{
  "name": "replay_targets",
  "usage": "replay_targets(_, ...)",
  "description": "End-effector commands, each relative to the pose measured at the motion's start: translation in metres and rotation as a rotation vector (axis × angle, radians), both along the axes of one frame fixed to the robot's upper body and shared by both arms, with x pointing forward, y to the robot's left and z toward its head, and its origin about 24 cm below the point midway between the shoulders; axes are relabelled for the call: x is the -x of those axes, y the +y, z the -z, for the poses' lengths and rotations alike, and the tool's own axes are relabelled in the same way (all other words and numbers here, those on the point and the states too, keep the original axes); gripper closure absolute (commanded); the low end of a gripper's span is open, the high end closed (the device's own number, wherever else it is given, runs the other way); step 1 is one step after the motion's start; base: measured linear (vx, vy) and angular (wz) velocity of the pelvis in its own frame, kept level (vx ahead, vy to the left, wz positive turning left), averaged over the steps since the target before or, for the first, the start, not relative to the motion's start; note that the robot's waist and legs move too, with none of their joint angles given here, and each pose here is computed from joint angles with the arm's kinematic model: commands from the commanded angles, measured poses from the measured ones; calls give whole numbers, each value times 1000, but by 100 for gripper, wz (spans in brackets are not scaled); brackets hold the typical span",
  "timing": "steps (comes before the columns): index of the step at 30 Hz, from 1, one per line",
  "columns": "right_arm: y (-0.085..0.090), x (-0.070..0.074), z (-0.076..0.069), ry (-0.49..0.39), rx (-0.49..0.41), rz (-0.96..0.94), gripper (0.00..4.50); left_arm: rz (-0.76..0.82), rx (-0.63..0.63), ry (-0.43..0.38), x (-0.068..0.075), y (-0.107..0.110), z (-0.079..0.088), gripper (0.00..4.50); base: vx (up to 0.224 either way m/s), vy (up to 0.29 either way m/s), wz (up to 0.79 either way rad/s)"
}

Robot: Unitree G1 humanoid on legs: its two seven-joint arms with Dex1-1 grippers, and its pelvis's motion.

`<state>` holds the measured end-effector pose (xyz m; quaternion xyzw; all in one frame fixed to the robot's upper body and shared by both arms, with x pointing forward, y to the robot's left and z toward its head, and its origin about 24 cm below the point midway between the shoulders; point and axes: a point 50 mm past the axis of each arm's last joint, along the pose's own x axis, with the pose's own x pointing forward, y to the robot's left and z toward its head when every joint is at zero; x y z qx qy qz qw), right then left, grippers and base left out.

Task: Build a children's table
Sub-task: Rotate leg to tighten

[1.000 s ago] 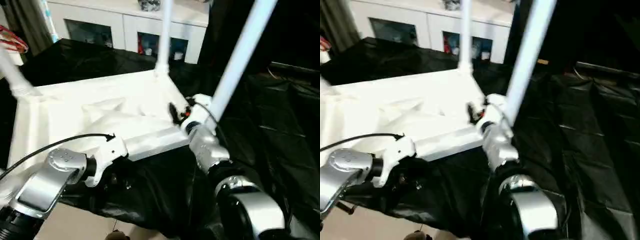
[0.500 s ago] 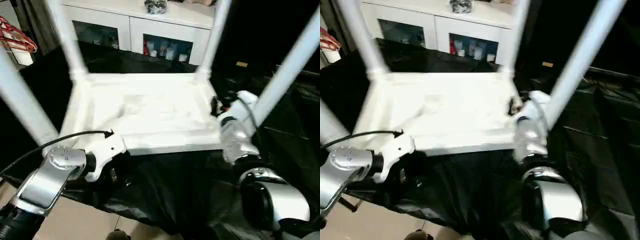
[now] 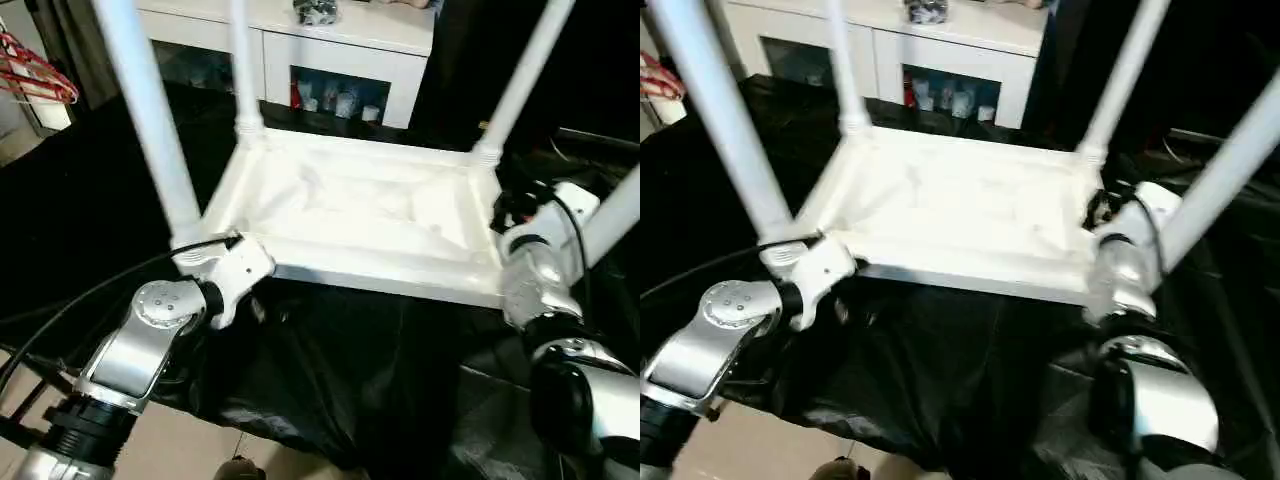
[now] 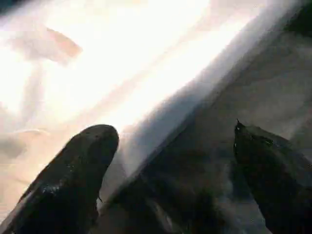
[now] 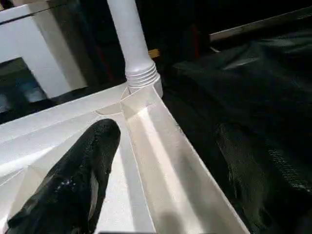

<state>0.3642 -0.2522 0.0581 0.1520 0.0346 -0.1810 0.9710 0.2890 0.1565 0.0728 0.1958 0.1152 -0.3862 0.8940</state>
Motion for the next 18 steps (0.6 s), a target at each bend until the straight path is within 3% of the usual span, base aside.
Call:
replay_targets(1, -3, 3, 1, -4, 48, -43, 88, -54, 88, -52, 2, 5, -6, 5, 0, 0, 0)
replay_targets(6, 23, 3, 4, -58, 135, -263, 88, -163, 224, -145, 12, 18, -8, 5, 0, 0, 0)
replay_targets(10, 44, 8, 7, -105, 164, -428, 88, -241, 301, -190, 27, 30, -5, 5, 0, 0, 0)
replay_targets(11, 55, 13, 10, -126, 174, -506, 88, -291, 318, -226, 38, 39, 0, 5, 0, 0, 0)
replay_targets(13, 58, 15, 12, -129, 172, -522, 88, -322, 328, -250, 42, 44, 0, 5, 0, 0, 0)
replay_targets(14, 63, 21, 17, -125, 166, -554, 88, -403, 346, -310, 49, 53, 1, 5, 0, 0, 0)
replay_targets(17, 66, 24, 19, -126, 165, -572, 88, -438, 352, -333, 52, 56, 1, 5, 0, 0, 0)
replay_targets(18, 69, 31, 22, -119, 175, -616, 88, -508, 344, -381, 55, 63, 1, 5, 0, 0, 0)
